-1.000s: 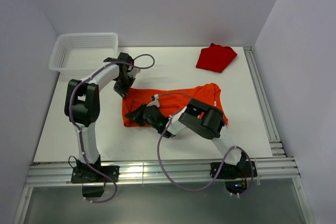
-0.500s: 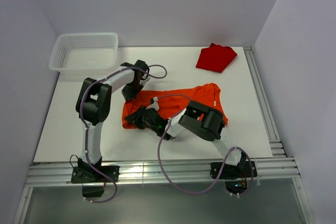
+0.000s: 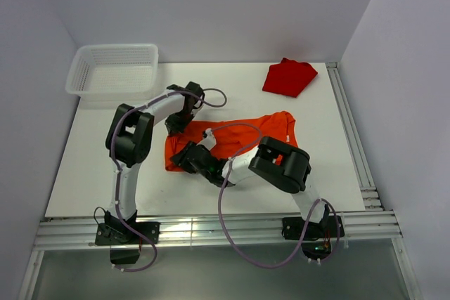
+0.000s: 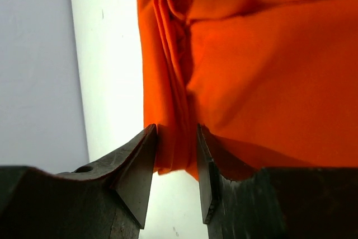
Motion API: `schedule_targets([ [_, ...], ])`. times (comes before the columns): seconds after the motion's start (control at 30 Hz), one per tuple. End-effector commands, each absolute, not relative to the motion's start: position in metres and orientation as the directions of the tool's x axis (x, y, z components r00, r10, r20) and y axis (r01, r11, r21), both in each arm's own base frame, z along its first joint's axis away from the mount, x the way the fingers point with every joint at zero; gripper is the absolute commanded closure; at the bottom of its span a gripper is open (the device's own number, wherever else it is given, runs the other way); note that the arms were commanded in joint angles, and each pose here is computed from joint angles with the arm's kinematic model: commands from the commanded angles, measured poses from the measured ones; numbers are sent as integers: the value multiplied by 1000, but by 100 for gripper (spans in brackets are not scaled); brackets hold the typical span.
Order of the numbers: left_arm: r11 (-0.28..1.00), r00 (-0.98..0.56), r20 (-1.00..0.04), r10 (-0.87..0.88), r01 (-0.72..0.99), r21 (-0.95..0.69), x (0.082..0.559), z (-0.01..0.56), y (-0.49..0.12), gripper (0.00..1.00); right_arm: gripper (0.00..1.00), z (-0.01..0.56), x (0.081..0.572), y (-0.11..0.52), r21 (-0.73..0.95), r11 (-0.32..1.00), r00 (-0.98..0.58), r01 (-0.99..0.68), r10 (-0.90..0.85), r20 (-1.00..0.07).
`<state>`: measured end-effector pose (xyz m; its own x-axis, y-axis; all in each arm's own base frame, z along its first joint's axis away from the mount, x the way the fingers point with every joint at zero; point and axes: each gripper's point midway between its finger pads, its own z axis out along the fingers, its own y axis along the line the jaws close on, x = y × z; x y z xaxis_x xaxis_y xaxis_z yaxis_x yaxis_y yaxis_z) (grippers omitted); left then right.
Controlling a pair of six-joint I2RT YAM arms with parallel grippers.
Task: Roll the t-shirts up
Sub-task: Roll the tshirt
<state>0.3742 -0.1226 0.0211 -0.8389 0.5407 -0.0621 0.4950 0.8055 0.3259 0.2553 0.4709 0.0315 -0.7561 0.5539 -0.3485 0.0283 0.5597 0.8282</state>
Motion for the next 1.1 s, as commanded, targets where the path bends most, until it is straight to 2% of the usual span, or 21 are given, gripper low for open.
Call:
schedule_targets([
  [0.0, 818, -841, -120, 528, 466, 339, 388, 25, -133, 100, 58, 64, 268, 477, 812, 583, -710, -27, 561, -426],
  [0.2, 814, -837, -118, 534, 471, 341, 387, 26, -136, 100, 62, 71, 278, 492, 787, 615, -707, -54, 533, -465],
  [0.33, 813, -835, -118, 538, 476, 337, 387, 27, -140, 99, 80, 65, 276, 490, 781, 623, -715, -41, 528, -459],
  [0.53, 811, -833, -117, 540, 479, 336, 386, 28, -140, 98, 89, 55, 269, 481, 764, 645, -729, -20, 513, -453],
  [0.63, 810, -833, -115, 542, 481, 334, 385, 27, -140, 97, 99, 51, 266, 477, 755, 655, -729, -5, 514, -451],
  [0.77, 811, -826, -131, 548, 487, 323, 387, 33, -143, 92, 100, 44, 260, 471, 733, 680, -728, 15, 510, -459],
  [0.87, 811, -819, -145, 555, 495, 311, 389, 39, -147, 80, 100, 35, 256, 468, 722, 691, -733, 35, 509, -451],
  [1.07, 827, -808, -202, 553, 504, 249, 396, 61, -160, 64, 100, 22, 250, 461, 713, 697, -736, 70, 519, -435],
])
